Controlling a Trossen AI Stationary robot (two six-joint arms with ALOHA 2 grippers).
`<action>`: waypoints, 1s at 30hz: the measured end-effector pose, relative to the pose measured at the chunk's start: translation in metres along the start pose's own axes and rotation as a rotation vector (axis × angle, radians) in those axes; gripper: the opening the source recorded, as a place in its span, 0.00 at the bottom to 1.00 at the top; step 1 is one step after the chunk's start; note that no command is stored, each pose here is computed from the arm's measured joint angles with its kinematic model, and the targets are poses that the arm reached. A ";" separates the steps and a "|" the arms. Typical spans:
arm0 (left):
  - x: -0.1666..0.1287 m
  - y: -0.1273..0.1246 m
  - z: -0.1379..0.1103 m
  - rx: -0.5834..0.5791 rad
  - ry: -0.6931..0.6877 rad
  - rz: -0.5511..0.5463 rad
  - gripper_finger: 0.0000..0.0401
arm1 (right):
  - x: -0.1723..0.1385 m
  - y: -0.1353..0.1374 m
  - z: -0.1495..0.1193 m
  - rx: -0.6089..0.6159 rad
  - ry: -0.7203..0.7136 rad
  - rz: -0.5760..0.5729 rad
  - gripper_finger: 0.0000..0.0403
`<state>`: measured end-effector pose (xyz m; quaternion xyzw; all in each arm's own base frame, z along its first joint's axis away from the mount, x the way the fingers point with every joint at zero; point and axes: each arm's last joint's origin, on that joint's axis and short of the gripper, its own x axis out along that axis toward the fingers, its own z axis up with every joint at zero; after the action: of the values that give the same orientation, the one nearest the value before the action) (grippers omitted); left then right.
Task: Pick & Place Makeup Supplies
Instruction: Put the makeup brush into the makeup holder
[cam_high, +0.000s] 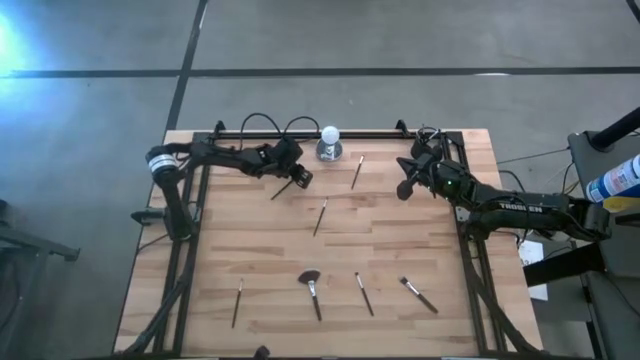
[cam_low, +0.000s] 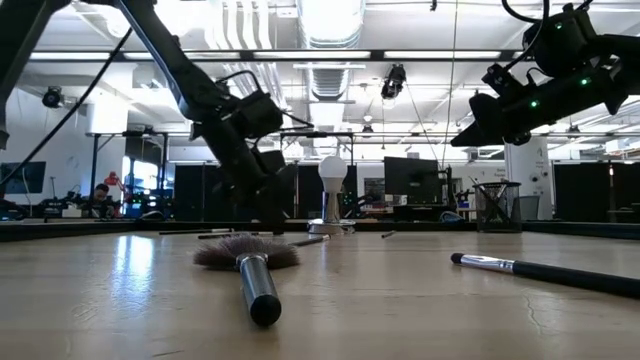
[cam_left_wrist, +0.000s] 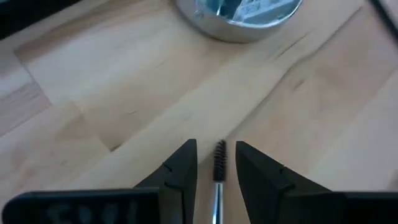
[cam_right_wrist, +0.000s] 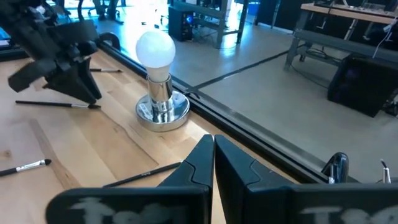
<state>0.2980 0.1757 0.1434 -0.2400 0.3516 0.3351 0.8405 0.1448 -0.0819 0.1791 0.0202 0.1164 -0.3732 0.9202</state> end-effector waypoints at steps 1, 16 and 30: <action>0.002 0.001 -0.001 0.000 0.008 0.005 0.26 | 0.000 0.000 0.000 0.000 0.001 0.000 0.02; 0.008 0.002 -0.006 0.005 0.031 0.026 0.01 | 0.000 0.000 -0.001 -0.001 0.003 0.000 0.02; -0.038 -0.032 0.008 0.021 -0.305 -0.124 0.00 | 0.000 0.000 -0.005 -0.003 0.018 0.001 0.02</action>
<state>0.3044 0.1447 0.1824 -0.1988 0.2077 0.3115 0.9057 0.1433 -0.0811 0.1739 0.0224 0.1251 -0.3726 0.9193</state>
